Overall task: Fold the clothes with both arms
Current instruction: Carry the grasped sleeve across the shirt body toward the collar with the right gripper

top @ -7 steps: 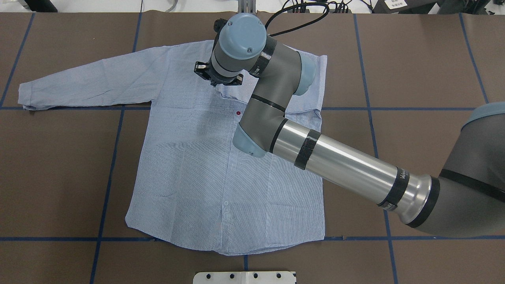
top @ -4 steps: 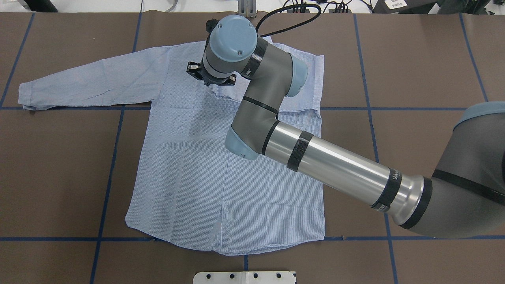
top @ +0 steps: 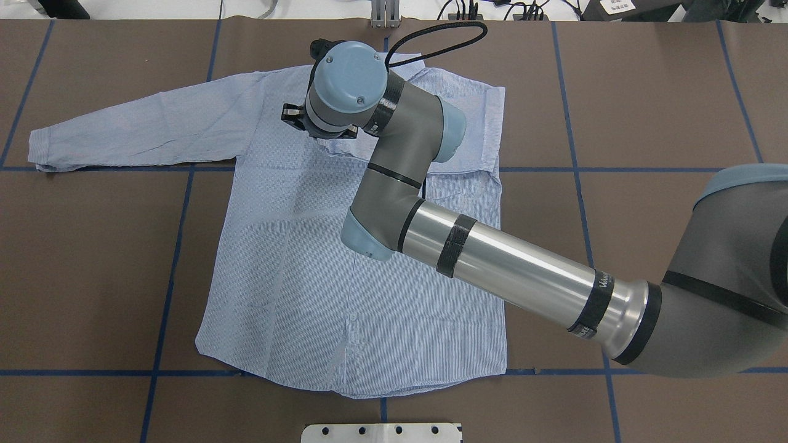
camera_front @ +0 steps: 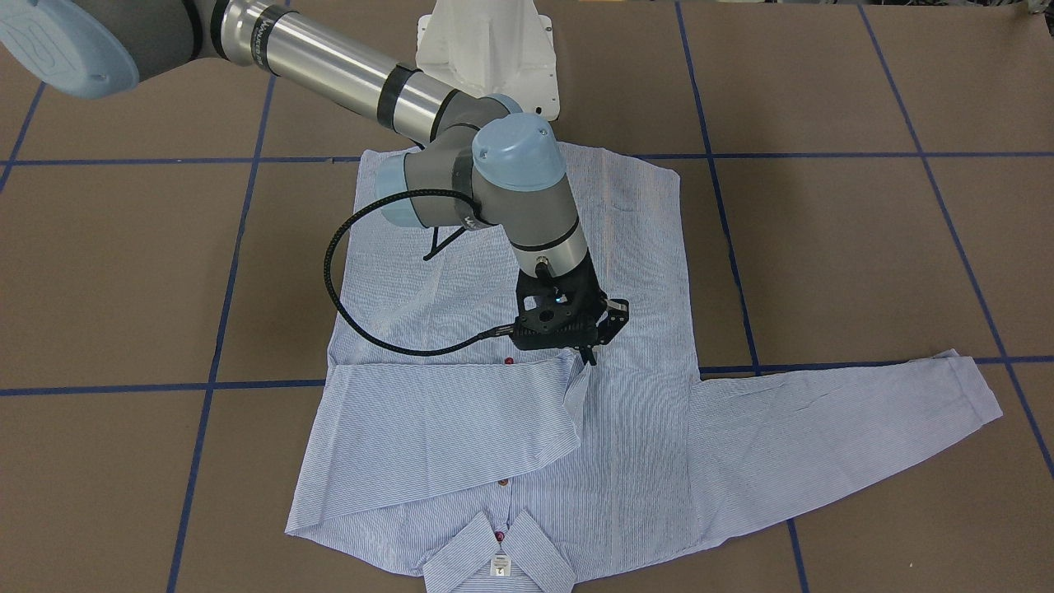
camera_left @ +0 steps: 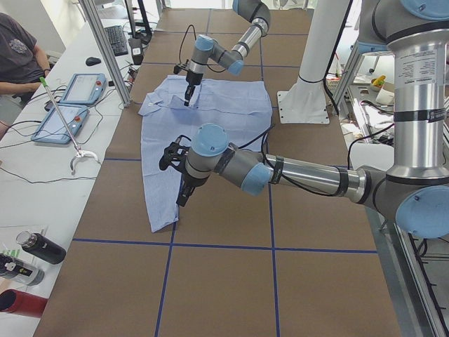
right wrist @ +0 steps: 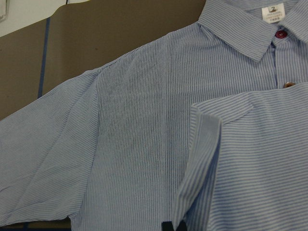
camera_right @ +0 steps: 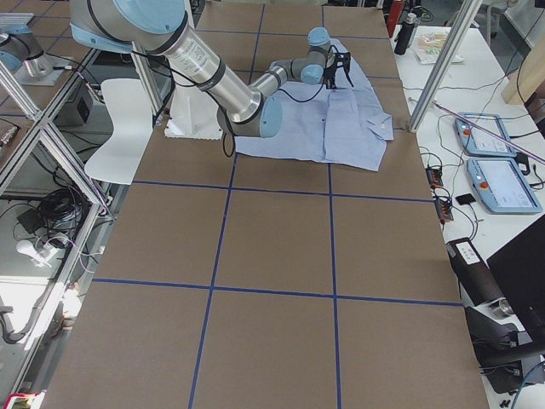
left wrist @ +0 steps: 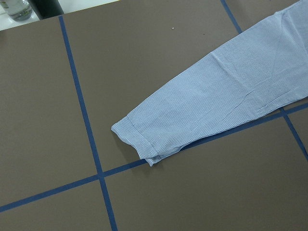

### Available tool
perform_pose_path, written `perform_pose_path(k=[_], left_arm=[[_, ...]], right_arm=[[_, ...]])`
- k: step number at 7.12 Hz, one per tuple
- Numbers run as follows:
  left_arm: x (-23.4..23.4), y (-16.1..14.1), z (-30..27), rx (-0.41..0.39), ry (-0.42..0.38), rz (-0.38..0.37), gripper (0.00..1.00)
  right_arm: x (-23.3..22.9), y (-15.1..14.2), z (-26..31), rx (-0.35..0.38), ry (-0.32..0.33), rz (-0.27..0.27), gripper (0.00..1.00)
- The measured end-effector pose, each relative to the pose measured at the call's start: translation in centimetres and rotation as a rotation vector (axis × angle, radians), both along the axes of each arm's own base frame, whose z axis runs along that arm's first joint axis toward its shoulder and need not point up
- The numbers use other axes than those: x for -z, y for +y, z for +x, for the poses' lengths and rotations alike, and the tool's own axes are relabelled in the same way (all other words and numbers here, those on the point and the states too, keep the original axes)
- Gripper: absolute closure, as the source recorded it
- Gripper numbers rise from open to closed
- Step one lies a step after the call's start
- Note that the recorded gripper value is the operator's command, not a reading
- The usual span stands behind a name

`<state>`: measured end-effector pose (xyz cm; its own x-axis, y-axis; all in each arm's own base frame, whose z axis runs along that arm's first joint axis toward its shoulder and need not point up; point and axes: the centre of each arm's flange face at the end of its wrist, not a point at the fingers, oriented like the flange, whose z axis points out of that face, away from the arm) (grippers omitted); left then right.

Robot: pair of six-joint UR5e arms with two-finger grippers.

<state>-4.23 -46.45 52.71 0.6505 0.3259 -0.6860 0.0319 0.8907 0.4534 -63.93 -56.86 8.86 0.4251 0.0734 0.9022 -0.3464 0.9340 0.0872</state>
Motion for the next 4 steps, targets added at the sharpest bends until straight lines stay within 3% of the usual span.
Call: perform_pose_path(k=[1, 2, 3, 4], left_arm=[[0.0, 0.0, 0.0, 0.000, 0.000, 0.000, 0.00], [0.1, 0.0, 0.0, 0.005, 0.003, -0.006, 0.00], [0.2, 0.0, 0.0, 0.014, 0.008, -0.011, 0.00], [0.1, -0.1, 0.0, 0.020, 0.011, -0.005, 0.00]], right_arm=[[0.2, 0.0, -0.4, -0.003, 0.004, -0.001, 0.51], [0.3, 0.2, -0.8, -0.008, 0.008, 0.001, 0.30], [0.4, 0.4, -1.1, -0.013, 0.010, 0.003, 0.03], [0.7, 0.5, -1.5, -0.019, 0.014, 0.006, 0.02]])
